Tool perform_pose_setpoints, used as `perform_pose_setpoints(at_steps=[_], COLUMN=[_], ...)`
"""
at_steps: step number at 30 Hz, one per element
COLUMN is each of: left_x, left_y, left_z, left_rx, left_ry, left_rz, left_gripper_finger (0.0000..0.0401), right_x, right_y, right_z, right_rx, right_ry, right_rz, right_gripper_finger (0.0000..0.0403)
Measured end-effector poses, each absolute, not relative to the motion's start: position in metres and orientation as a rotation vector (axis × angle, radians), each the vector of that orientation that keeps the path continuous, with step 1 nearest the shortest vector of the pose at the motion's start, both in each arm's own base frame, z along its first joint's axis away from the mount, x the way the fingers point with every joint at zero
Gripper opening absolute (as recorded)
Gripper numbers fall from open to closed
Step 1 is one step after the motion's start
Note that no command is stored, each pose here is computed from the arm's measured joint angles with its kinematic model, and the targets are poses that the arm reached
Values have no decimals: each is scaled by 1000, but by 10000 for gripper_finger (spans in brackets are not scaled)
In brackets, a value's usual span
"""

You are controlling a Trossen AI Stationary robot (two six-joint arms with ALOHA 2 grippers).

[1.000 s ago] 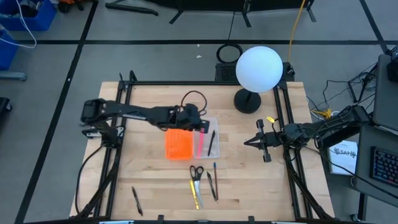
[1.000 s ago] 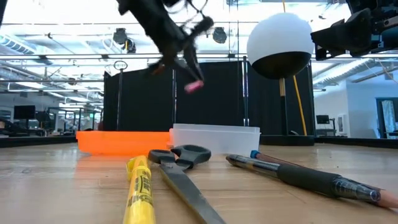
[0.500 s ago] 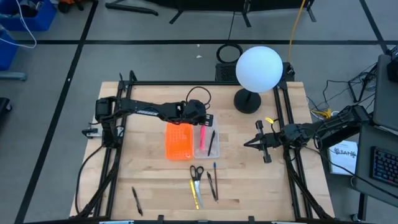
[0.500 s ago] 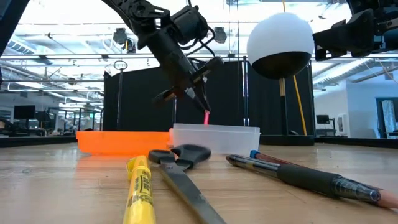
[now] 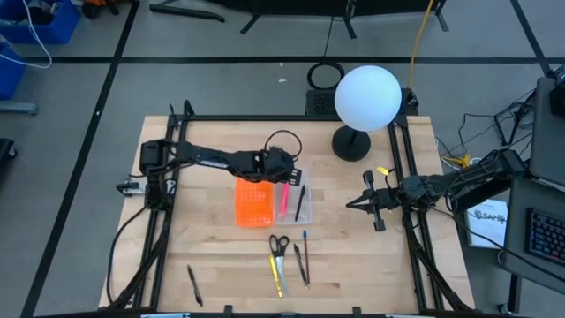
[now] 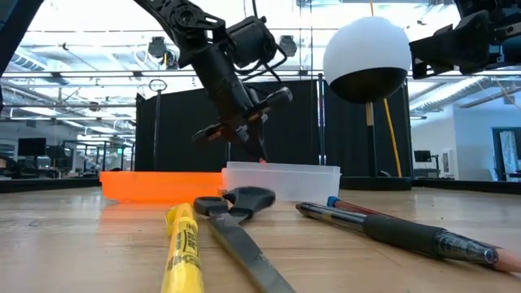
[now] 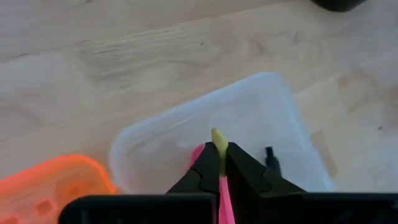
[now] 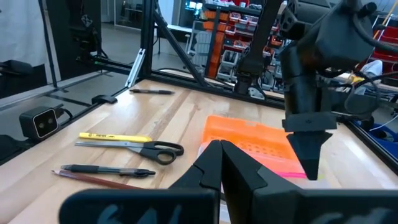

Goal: Pick & place school supplies into a supply box
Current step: Put the pink pencil into the supply box, then put the brown pencil into the supply box

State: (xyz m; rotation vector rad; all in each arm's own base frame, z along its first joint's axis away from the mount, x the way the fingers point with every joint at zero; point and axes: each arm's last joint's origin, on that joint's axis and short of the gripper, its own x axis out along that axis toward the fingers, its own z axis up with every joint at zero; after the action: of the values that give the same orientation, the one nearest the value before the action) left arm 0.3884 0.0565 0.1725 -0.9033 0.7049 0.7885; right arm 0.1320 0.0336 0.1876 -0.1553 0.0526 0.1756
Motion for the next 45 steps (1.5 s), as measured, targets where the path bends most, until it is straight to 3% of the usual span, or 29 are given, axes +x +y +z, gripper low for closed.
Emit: perform_pose_setpoints(at_steps=[5,15,22,25,29,34,37,45], left_x=[389,389,391,390,381,337,300,205], left_y=[54,52,44,42,35,10,-7,-50], left_z=[169,169,170,185,238,323,356,367], left_rx=[-899,-945,-898,-812,-617,-407,-315,-213], left_ry=[716,735,749,721,581,370,342,452], left_rz=[787,762,719,653,507,422,423,625], left_gripper_finger=[18,75,84,85,85,85,85,65], right_x=[132,132,132,132,132,132,132,132], right_y=[34,34,34,34,34,34,34,34], right_z=[188,188,188,188,188,187,187,187], right_rx=[-154,-151,-154,-154,-154,-144,-141,-105], right_ry=[47,47,47,47,48,57,58,62], right_rz=[175,175,175,175,175,174,174,172], right_gripper_finger=[0,0,0,0,0,0,0,0])
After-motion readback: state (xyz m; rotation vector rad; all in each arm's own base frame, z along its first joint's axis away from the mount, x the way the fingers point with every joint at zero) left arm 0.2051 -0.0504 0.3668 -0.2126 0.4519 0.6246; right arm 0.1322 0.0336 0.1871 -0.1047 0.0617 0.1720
